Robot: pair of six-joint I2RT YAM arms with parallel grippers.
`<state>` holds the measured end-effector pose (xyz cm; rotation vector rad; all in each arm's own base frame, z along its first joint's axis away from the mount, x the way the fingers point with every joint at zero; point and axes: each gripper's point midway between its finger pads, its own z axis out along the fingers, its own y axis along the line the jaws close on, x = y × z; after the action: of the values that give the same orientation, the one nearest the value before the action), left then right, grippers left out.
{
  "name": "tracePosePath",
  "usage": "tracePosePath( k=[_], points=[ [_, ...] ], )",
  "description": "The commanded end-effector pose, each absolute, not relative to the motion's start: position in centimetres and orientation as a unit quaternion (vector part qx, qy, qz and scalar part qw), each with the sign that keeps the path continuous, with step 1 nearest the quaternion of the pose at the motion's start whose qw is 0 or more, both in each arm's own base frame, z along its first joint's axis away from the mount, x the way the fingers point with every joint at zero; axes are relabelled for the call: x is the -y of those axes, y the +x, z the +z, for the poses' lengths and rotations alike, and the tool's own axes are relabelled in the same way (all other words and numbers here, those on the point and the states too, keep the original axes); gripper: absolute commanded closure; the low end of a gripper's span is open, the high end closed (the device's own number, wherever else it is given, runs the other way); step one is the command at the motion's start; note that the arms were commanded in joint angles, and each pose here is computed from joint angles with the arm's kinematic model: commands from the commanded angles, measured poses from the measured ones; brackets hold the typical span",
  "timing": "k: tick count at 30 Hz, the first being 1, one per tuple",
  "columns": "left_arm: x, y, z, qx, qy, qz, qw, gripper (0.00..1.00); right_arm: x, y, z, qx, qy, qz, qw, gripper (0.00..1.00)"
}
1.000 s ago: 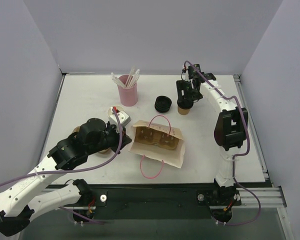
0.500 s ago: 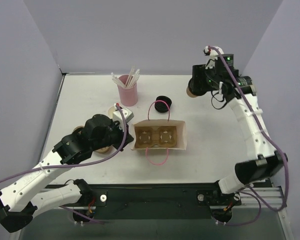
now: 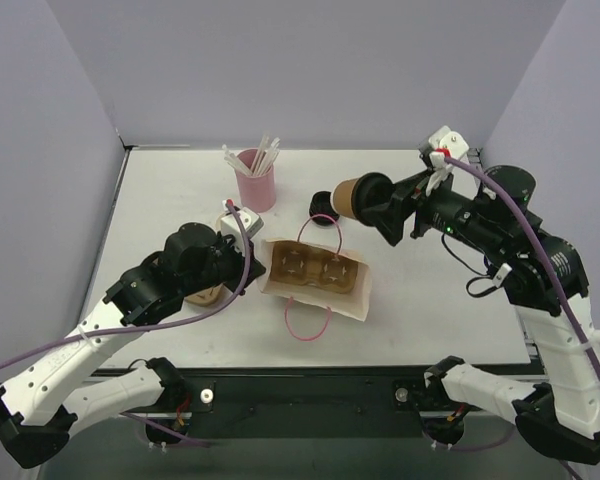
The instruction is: Pack the takeout coffee
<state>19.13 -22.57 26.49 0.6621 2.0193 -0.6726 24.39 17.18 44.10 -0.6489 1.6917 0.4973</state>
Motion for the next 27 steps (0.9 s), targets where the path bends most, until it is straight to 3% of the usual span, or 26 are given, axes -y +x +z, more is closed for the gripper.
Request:
tracePosePath(
  k=[1, 18, 22, 27],
  points=[
    [23.4, 20.4, 28.9, -0.780, 0.270, -0.295, 0.481, 1.00, -19.5, 21.0, 45.4, -0.658, -0.345, 0.263, 0.615, 0.56],
    [23.8, 21.1, 29.5, -0.784, 0.267, -0.306, 0.470, 1.00, -24.0, 18.5, 49.9, -0.596, -0.402, 0.273, 0.639, 0.59],
    [24.1, 21.2, 29.7, -0.779, 0.267, -0.314, 0.472, 1.00, -25.0, 17.8, 49.3, -0.590, -0.424, 0.279, 0.629, 0.58],
    [24.4, 21.3, 29.5, -0.778, 0.273, -0.316, 0.470, 1.00, -25.3, 16.9, 44.1, -0.618, -0.468, 0.256, 0.578, 0.57]
  ],
)
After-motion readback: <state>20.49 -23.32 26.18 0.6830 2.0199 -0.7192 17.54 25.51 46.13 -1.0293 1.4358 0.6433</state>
